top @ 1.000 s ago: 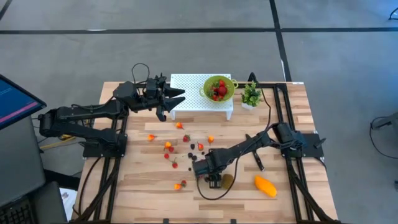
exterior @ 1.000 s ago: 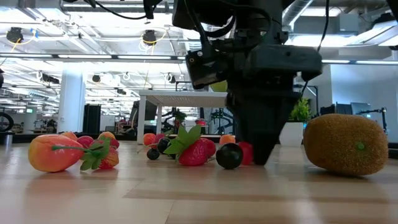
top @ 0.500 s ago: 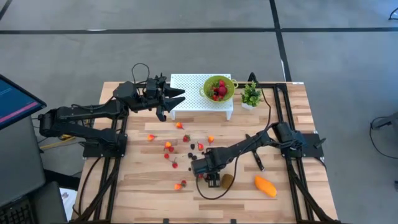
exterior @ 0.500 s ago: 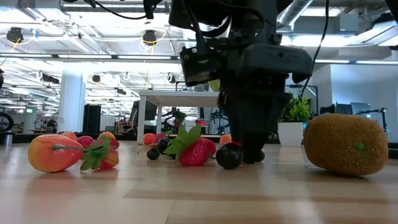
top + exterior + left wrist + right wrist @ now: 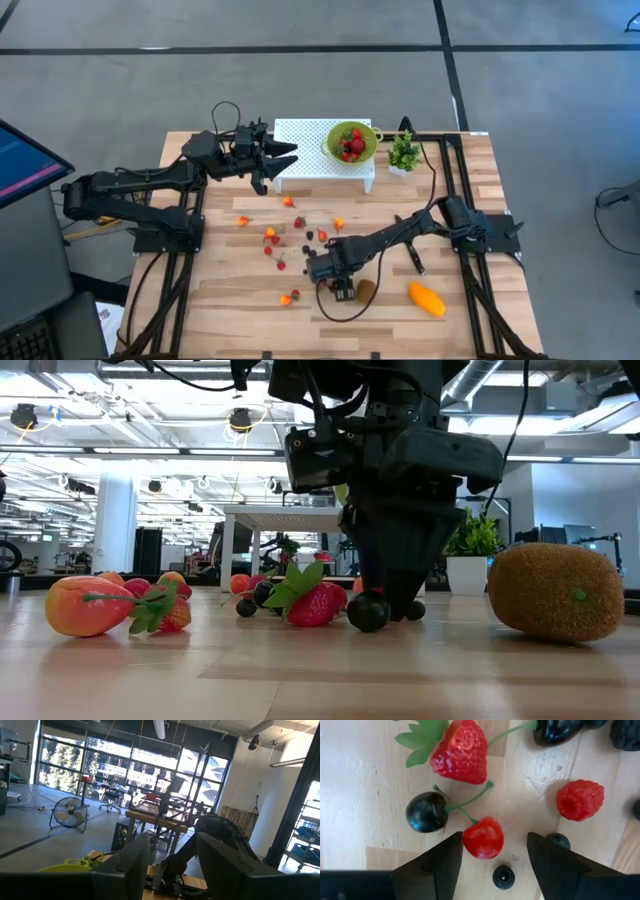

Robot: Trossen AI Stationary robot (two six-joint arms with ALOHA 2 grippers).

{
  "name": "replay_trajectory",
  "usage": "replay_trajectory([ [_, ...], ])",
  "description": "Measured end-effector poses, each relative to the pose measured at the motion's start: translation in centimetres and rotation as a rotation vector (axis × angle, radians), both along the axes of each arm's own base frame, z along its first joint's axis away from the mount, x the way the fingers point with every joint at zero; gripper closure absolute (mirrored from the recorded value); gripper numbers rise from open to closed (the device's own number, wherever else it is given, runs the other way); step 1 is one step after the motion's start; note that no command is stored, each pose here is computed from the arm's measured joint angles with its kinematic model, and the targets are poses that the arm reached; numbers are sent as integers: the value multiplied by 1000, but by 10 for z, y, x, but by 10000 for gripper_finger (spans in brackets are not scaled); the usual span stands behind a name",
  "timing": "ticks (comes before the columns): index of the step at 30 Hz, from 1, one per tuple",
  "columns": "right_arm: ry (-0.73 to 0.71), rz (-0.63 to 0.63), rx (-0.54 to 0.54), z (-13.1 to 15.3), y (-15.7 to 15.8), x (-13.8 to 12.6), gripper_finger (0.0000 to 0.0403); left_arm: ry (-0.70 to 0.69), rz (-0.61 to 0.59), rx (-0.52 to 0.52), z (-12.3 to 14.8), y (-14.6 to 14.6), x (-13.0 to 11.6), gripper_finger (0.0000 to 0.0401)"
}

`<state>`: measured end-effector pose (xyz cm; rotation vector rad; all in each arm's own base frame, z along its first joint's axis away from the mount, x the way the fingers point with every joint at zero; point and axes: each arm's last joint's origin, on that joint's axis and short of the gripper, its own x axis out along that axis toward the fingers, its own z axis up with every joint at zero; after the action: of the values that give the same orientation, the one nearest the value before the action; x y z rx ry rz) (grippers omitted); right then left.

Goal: Pick & Place Fruit
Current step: Put the red cherry into the green strainer bowl

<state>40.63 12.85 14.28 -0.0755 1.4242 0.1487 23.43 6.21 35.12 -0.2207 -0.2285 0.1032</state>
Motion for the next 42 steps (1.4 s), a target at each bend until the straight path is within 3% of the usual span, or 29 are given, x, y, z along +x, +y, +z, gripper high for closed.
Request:
replay_trajectory([
  [15,-3,12,8,1,0,0,292,0,0,0,0,0,0,242],
  [25,28,-14,1,0,-3,-2,321,0,0,0,0,0,0,242],
  [35,32,-58,11,8,-4,-4,390,0,0,0,0,0,0,242],
  [39,26,-54,13,10,-3,-5,392,0,0,0,0,0,0,242],
  [42,26,-46,13,10,-1,-6,362,0,0,0,0,0,0,242],
])
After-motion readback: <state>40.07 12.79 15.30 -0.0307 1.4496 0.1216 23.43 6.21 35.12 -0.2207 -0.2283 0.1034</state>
